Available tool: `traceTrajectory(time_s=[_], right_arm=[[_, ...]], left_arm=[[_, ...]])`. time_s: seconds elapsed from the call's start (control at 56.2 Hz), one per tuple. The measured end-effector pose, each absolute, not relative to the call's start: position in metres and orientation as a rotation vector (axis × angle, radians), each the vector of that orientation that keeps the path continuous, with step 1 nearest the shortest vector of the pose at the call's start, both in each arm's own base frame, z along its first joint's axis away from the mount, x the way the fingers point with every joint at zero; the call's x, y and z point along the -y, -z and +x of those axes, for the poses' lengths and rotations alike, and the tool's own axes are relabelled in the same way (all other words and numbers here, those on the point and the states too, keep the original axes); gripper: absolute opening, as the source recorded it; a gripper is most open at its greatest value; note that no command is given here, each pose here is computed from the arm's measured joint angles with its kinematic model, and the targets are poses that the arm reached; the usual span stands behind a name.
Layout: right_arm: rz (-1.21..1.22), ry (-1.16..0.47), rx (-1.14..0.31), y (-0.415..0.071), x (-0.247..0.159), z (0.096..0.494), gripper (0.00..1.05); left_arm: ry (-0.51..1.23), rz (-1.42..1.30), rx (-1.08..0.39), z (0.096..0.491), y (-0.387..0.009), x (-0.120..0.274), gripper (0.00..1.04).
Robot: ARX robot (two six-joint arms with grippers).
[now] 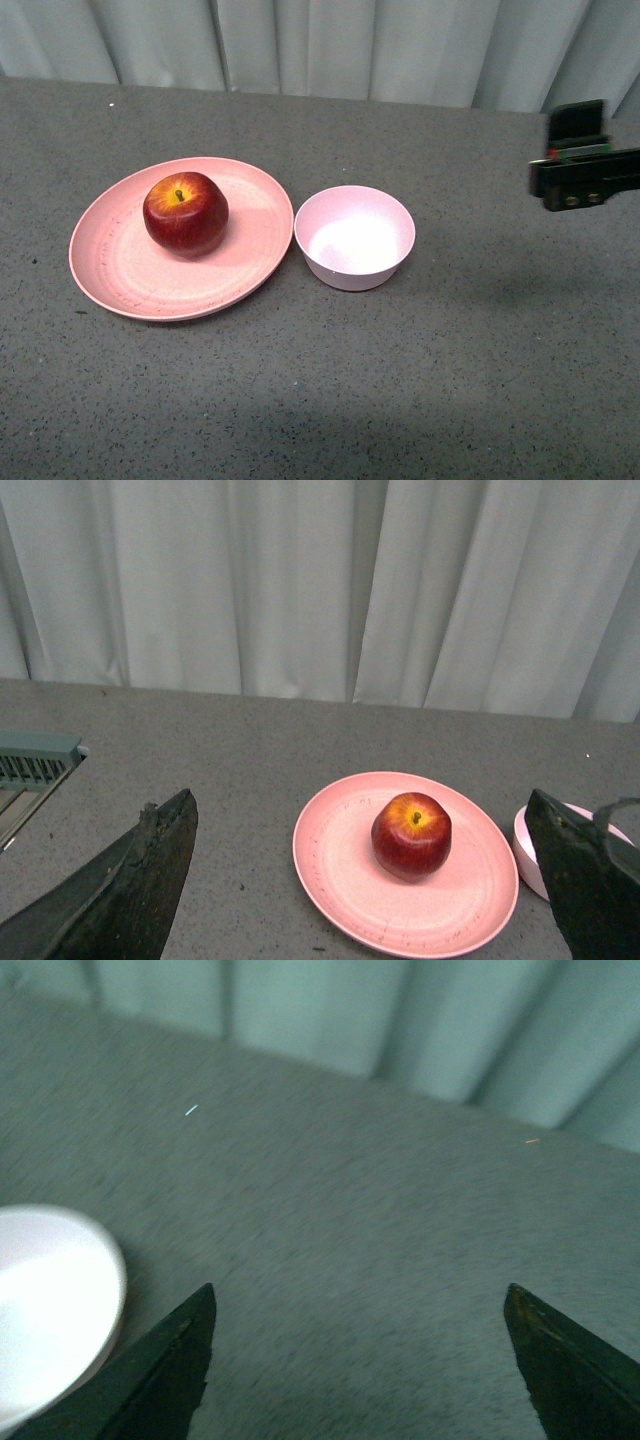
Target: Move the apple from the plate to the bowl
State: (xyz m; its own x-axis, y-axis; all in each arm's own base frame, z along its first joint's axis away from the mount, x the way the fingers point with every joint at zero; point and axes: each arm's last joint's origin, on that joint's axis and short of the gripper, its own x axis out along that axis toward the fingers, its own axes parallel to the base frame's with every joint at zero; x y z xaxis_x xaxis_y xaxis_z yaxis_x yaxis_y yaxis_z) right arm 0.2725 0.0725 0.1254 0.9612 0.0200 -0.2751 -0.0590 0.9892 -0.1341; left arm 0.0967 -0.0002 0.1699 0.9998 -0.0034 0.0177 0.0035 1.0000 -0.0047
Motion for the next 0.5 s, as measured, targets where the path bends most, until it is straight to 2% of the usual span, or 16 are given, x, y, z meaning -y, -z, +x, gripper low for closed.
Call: traceTrajectory(time_s=[0.124,0.196,0.32,0.409,0.498], right_arm=[[-0.048,-0.004,-0.062,-0.138,-0.055,0.249,0.57],[-0.024,-0.003,-0.007,-0.149,-0.047,0.238,0.45],[-0.021,-0.001,-0.021,-0.149,-0.032,0.214,0.18],[-0.023,-0.004,-0.044,-0.154,-0.027,0.204,0.03],[-0.017,-0.007,-0.018,-0.161,-0.023,0.194,0.01]], left_arm=[[-0.001,-0.005,0.016,0.097,-0.17,0.0,0.98],[0.0,-0.005,0.016,0.097,-0.17,0.0,0.98],[0.0,-0.005,0.016,0.097,-0.17,0.0,0.98],[-0.001,-0.005,0.016,0.097,-0.17,0.0,0.98],[-0.001,-0.005,0.016,0.097,-0.17,0.0,0.98]])
